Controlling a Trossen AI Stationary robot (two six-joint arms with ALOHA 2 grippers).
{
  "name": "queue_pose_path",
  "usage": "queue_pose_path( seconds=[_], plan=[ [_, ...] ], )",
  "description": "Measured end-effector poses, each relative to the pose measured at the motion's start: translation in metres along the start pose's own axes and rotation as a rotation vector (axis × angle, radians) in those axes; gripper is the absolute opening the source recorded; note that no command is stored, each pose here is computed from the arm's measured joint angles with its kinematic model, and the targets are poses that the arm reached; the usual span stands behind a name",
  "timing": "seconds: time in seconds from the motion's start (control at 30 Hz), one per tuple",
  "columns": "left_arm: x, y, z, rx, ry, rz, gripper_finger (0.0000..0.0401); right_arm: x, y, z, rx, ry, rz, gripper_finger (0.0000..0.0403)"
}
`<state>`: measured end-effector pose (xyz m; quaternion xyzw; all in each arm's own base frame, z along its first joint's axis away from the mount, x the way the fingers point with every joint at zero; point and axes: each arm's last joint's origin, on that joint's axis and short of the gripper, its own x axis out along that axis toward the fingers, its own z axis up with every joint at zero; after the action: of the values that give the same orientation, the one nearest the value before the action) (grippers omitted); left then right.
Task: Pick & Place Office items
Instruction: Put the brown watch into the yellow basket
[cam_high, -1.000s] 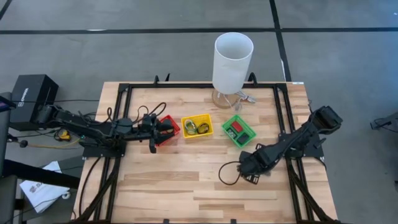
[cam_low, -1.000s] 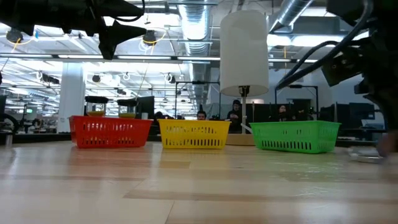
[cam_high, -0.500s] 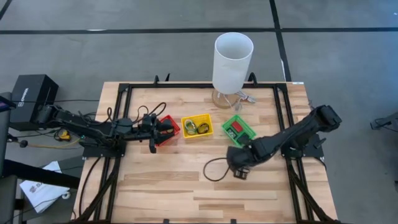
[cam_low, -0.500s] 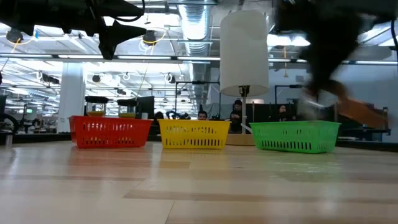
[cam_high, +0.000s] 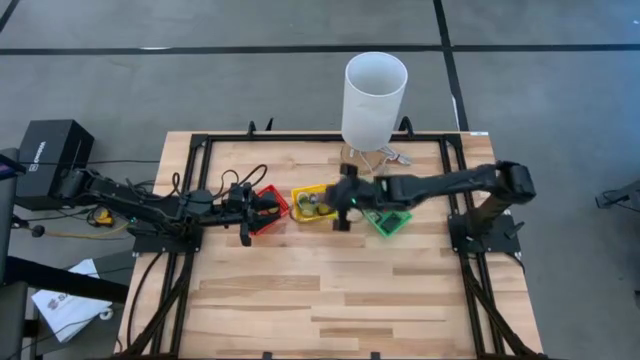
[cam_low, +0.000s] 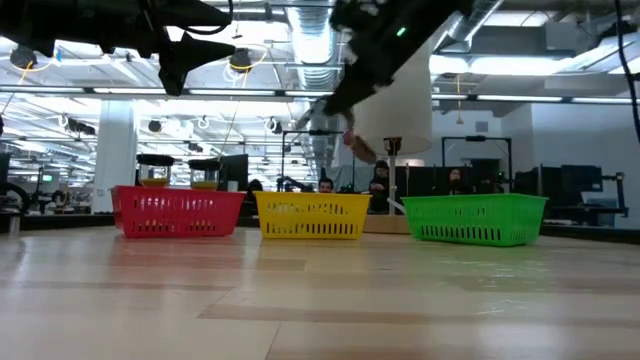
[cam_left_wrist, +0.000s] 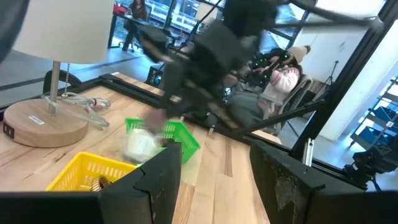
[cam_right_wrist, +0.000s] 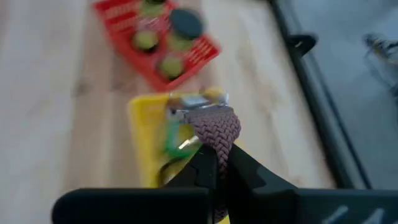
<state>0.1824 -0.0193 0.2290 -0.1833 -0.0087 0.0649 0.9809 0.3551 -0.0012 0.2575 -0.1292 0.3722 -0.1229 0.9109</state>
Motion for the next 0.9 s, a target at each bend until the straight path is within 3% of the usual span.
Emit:
queue_pose_path(
  seconds=[0.2, 0.47, 0.9],
  plan=[
    [0.0, 0.0, 0.0, 0.0, 0.0, 0.0, 0.0186, 0.054, -0.021, -0.008, -0.019, -0.035, -0.029, 0.0005],
    [0.0, 0.0, 0.0, 0.0, 0.001, 0.0, 0.0186, 0.098, -0.012, -0.027, -0.115, 0.031, -0.024, 0.0015],
    [0.0, 0.0, 0.0, -0.008, 0.001, 0.0, 0.0186, 0.088, -0.02, -0.004, -0.06, 0.108, -0.006, 0.0098]
  ],
)
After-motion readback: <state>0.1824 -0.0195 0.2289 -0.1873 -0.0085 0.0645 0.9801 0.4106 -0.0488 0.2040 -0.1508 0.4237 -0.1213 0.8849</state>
